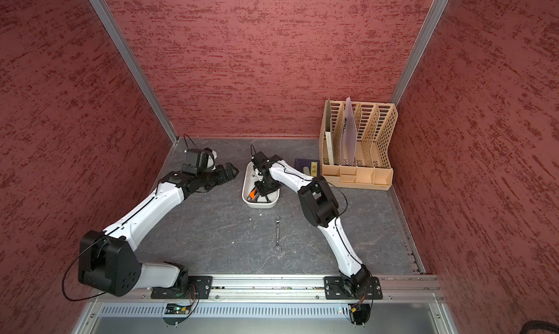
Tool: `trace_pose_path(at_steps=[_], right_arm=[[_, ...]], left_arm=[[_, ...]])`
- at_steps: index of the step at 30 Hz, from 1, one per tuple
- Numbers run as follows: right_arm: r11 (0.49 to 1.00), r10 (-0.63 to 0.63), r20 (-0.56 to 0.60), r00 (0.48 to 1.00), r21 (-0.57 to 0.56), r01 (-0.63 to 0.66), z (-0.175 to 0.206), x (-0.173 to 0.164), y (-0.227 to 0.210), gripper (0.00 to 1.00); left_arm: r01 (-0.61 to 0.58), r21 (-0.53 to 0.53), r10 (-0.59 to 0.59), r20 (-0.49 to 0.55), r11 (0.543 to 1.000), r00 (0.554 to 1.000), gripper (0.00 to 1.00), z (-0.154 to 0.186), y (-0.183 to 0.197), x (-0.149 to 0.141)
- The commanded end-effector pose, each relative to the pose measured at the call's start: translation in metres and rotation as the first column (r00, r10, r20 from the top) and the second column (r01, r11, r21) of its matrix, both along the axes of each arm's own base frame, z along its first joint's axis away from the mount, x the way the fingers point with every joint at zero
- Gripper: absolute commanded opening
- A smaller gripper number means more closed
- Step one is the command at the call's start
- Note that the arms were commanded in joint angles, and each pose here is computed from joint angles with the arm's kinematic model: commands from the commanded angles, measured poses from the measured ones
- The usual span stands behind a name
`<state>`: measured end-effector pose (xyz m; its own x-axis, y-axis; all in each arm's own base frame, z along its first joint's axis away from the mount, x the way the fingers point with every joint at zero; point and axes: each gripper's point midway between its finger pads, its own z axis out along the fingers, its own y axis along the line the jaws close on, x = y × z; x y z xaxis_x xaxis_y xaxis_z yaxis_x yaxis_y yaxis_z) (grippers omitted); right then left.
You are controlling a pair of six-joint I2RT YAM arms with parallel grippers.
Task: Take out the wrench from the storage box
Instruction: Pick up the wrench from the storage box.
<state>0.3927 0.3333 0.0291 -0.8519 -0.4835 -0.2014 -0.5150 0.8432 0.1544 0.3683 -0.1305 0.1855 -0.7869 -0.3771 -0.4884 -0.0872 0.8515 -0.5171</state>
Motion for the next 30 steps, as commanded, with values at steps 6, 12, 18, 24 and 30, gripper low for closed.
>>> trace_pose_path(at_steps=[6, 12, 18, 24, 30], right_arm=[[0.992, -0.025, 0.064, 0.998, -0.125, 0.033, -0.025, 0.010, -0.019, 0.23], [0.991, -0.093, 0.092, 0.991, -0.085, 0.100, -0.021, 0.014, -0.018, 0.07], [0.991, -0.136, 0.094, 0.986, -0.006, 0.137, -0.006, 0.016, -0.010, 0.00], [0.983, -0.175, 0.101, 0.979, 0.073, 0.168, 0.019, 0.021, -0.003, 0.00], [0.975, -0.197, 0.081, 0.977, 0.120, 0.186, 0.026, 0.022, 0.002, 0.00]], left_arm=[[-0.012, -0.001, 0.012, 0.024, 1.000, 1.000, 1.00, 0.004, 0.006, 0.004], [-0.016, 0.000, 0.016, 0.025, 1.000, 1.000, 1.00, 0.004, 0.007, 0.005], [-0.016, -0.002, 0.016, 0.027, 1.000, 0.999, 1.00, 0.005, 0.007, 0.005], [-0.019, 0.000, 0.019, 0.028, 1.000, 0.999, 1.00, 0.005, 0.008, 0.004], [-0.020, -0.001, 0.020, 0.034, 1.000, 0.999, 1.00, 0.007, 0.009, 0.004]])
